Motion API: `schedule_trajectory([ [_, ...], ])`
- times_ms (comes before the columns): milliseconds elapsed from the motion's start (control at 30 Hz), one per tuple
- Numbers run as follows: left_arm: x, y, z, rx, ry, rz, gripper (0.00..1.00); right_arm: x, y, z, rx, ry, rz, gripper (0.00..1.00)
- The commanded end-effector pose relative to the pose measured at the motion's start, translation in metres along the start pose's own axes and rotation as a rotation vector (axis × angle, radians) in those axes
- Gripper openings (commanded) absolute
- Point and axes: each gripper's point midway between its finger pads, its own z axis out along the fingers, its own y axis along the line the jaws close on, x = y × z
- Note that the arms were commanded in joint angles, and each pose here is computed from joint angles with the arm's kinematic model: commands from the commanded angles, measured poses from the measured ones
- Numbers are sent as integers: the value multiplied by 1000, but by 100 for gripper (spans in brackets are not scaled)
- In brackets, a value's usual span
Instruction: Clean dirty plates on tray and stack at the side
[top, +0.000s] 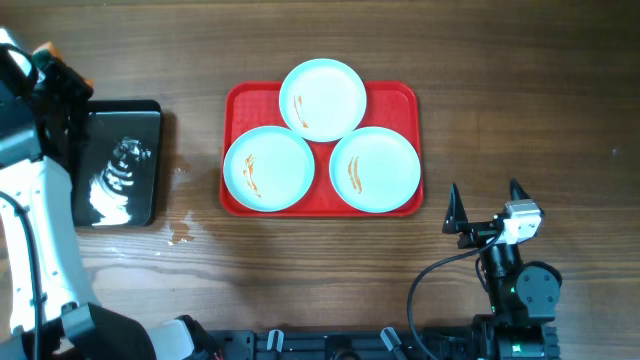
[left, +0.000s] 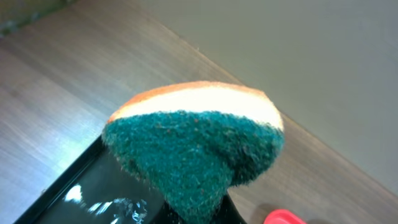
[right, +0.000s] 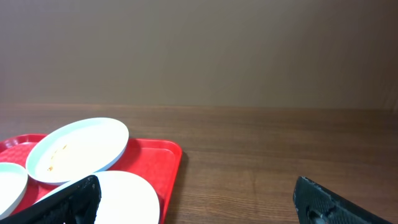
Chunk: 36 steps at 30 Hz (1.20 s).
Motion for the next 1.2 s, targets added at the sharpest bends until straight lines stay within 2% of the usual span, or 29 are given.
schedule_trajectory([
  [0, 103, 33, 71, -76, 296, -30, 4, -2, -4, 0, 20, -8, -13, 100],
  [67, 111, 25, 76, -21, 336, -43, 4, -2, -4, 0, 20, -8, -13, 100],
  [167, 94, -4, 56, 105, 327, -53, 4, -2, -4, 0, 20, -8, -14, 100],
  [333, 20, -53, -20, 256, 113, -67, 4, -2, -4, 0, 20, -8, -13, 100],
  [433, 15, -67, -46, 275, 77, -42, 4, -2, -4, 0, 20, -8, -13, 100],
  [533, 42, -79, -51, 278, 169, -27, 4, -2, -4, 0, 20, -8, -13, 100],
  [667, 107, -108, -48, 295, 389, 31, 4, -2, -4, 0, 20, -8, -13, 100],
  [800, 171, -157, -54, 345, 567, 94, 4, -2, -4, 0, 20, -8, -13, 100],
  [900, 209, -188, -56, 379, 625, 191, 4, -2, -4, 0, 20, -8, -13, 100],
  [1000, 255, -198, -40, 274, 653, 307, 4, -2, -4, 0, 20, -9, -13, 100],
  [1167, 302, -199, -25, 217, 757, 320, 4, -3, -3, 0, 14, -14, -6, 100],
])
